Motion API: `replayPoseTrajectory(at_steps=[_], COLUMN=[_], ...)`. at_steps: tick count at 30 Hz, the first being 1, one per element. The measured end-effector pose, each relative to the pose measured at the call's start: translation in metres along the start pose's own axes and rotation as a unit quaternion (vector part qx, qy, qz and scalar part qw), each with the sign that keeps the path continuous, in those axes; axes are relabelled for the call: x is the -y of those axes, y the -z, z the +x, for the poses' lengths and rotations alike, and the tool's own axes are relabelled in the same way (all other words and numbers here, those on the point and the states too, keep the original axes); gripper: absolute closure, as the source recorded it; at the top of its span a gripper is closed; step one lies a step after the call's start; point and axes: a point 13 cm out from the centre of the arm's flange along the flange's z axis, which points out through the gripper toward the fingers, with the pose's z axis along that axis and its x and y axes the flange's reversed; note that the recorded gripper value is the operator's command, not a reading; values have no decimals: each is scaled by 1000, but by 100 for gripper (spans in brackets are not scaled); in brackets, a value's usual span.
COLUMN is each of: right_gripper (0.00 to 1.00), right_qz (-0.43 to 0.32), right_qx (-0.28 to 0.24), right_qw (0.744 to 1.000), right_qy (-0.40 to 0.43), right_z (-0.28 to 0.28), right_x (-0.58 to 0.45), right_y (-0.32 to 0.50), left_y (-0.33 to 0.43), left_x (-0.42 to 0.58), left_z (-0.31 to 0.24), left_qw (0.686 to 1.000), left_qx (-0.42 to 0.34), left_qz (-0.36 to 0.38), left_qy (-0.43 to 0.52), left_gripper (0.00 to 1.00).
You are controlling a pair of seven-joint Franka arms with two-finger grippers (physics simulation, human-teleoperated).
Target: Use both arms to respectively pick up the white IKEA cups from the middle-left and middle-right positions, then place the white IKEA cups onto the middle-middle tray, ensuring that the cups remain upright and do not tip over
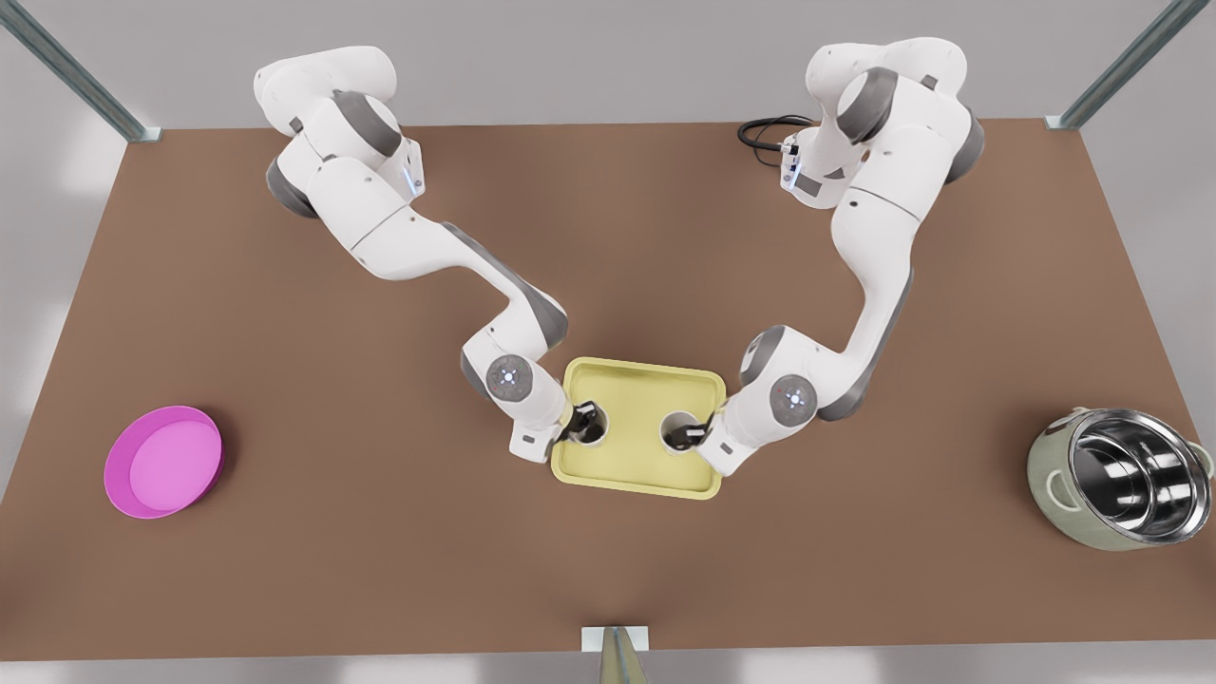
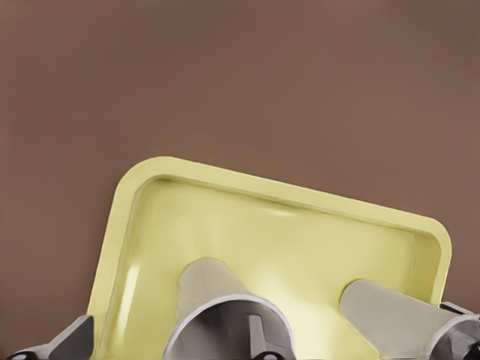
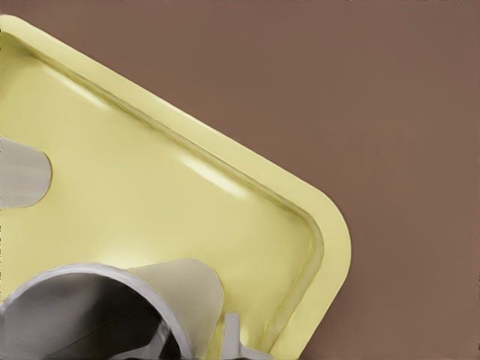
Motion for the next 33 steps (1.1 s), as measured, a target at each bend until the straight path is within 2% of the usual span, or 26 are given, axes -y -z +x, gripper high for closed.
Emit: replayPoseTrajectory(at_steps=[3,6,8,10,12,15,20,22,25,27,33], right_gripper=[0,0,0,0,0,0,0,0,0,0,0], right_qz=[0,0,2,7,15,39,92,117,151,154,141], right_qx=[7,12,15,21,28,17,-45,-45,-24,-21,-53], right_qw=[1000,1000,1000,1000,999,997,976,967,963,963,968], right_qy=[-9,-17,-18,-21,-28,-61,-191,-222,-223,-222,-199], right_z=[-4,-7,-9,-14,-21,-22,26,53,83,97,121], right_x=[1,1,-2,-2,6,58,296,362,363,351,329], right_y=[4,12,25,50,88,139,170,233,353,397,417], left_y=[57,237,301,340,354,346,336,334,331,329,328], left_x=[-8,-61,-119,-170,-184,-190,-197,-194,-193,-193,-196], left_z=[-15,-64,-61,-12,21,38,52,55,55,56,56], left_qw=[1000,994,990,982,981,984,988,989,989,989,988], left_qx=[26,97,102,84,59,15,-33,-42,-48,-52,-58], left_qz=[-6,-32,-85,-159,-175,-175,-149,-143,-138,-136,-133], left_qy=[14,37,44,56,52,35,12,-2,-19,-29,-51], left_gripper=[0,0,0,0,0,0,0,0,0,0,0])
